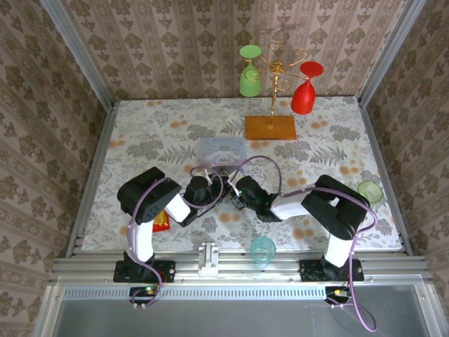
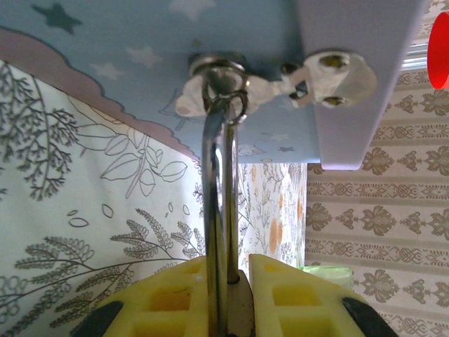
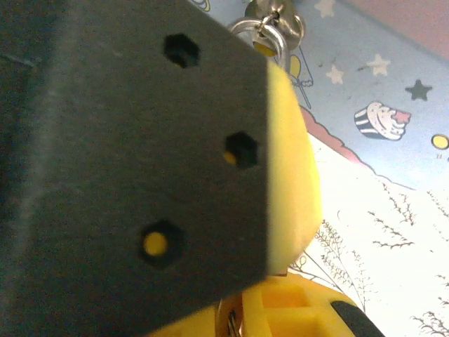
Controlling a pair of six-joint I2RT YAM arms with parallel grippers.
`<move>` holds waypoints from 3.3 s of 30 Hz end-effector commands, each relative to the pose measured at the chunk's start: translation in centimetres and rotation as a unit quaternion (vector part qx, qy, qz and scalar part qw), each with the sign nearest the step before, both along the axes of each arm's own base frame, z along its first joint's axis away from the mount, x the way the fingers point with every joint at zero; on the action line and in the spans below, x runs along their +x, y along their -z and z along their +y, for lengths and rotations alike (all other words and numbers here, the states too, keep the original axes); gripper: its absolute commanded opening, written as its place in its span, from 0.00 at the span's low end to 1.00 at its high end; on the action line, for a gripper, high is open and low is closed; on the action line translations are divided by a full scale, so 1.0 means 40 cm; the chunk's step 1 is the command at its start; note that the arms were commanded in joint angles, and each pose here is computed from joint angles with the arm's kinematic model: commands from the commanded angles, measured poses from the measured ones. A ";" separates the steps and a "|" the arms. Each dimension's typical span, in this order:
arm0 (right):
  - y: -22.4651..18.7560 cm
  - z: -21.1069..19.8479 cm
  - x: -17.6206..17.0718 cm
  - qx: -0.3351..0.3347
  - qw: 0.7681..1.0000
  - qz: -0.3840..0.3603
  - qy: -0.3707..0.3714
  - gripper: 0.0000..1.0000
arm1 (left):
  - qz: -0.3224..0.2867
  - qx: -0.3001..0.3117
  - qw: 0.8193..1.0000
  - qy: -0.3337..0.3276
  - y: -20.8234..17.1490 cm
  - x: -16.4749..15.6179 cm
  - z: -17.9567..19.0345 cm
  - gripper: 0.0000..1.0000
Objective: Unlock the padlock with the key
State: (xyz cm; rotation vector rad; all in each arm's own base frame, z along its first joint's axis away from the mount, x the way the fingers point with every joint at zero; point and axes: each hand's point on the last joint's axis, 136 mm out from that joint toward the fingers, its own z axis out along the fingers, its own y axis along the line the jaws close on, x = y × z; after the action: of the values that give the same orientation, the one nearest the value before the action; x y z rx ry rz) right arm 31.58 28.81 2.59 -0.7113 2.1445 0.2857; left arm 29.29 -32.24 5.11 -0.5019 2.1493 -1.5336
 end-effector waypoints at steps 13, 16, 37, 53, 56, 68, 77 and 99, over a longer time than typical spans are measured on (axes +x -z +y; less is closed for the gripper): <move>-0.059 -0.020 0.041 0.397 0.882 0.247 -0.052 0.12 | -0.017 -0.003 1.000 0.004 -0.022 -0.014 0.016 0.13; -0.043 -0.025 0.038 0.396 0.883 0.250 -0.043 0.12 | -0.021 0.016 1.000 -0.006 -0.002 -0.014 0.040 0.24; 0.013 -0.031 -0.021 0.319 0.896 0.309 0.011 0.28 | -0.065 0.189 0.980 -0.001 0.040 -0.010 0.158 0.23; 0.002 -0.077 0.046 0.179 0.948 0.247 0.090 0.50 | -0.170 0.320 0.931 0.045 -0.108 0.017 0.150 0.31; 0.003 -0.061 0.066 0.167 0.953 0.236 0.085 0.51 | -0.172 0.324 0.928 0.070 -0.099 0.021 0.117 0.34; 0.036 -0.008 0.049 0.069 0.976 0.198 0.061 0.54 | -0.175 0.336 0.924 0.048 -0.109 0.013 0.165 0.33; 0.052 -0.003 0.062 0.050 0.978 0.195 0.056 0.54 | -0.169 0.326 0.930 0.032 -0.110 0.010 0.206 0.34; 0.058 0.001 0.033 0.018 0.980 0.182 0.076 0.31 | -0.215 0.404 0.888 0.037 -0.221 0.141 0.272 0.46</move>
State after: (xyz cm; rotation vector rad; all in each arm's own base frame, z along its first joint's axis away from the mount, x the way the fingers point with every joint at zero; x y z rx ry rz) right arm 34.16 29.39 2.28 -0.5124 2.4473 0.4287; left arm 33.91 -21.58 14.10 0.0989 2.1632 -0.6404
